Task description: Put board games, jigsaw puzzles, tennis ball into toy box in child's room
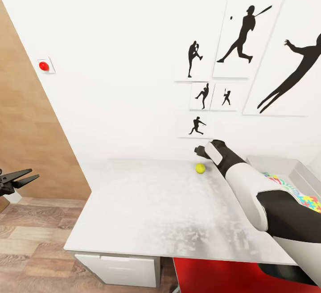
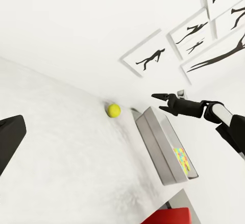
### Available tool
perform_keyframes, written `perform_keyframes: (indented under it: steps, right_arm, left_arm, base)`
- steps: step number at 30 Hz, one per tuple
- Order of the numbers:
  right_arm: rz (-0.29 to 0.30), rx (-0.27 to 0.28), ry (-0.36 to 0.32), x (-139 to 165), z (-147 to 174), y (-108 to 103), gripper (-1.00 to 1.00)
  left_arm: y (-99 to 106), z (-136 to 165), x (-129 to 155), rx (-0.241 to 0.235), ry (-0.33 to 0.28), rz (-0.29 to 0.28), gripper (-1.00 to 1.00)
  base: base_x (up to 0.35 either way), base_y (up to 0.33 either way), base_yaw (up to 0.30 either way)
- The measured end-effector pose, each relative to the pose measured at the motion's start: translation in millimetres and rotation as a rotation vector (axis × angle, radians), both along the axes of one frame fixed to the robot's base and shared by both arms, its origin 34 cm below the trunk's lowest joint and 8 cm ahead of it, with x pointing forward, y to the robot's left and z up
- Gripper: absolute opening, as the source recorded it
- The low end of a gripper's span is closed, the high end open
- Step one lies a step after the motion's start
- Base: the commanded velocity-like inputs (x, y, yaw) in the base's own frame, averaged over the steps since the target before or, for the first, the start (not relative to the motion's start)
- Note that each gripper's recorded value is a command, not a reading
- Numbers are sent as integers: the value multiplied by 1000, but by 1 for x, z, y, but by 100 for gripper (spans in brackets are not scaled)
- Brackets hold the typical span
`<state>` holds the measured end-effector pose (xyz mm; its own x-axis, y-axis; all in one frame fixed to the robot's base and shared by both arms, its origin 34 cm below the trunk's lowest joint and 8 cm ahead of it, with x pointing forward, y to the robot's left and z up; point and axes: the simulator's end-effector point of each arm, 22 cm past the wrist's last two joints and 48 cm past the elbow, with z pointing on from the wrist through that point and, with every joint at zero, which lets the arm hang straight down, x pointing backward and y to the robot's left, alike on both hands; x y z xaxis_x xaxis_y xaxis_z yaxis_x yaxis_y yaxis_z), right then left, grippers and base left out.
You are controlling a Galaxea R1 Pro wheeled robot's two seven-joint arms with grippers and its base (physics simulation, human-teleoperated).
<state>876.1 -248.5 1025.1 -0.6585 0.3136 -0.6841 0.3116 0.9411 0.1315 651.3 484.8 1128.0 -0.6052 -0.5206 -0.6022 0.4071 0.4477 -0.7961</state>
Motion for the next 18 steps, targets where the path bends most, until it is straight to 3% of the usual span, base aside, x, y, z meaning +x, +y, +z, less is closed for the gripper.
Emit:
perform_keyframes:
  steps: [18]
  right_arm:
    - [0, -3, -1, 3, 6, -2, 100]
  left_arm:
    - [0, 0, 0, 0, 0, 0, 100]
  base:
    - [0, 0, 0]
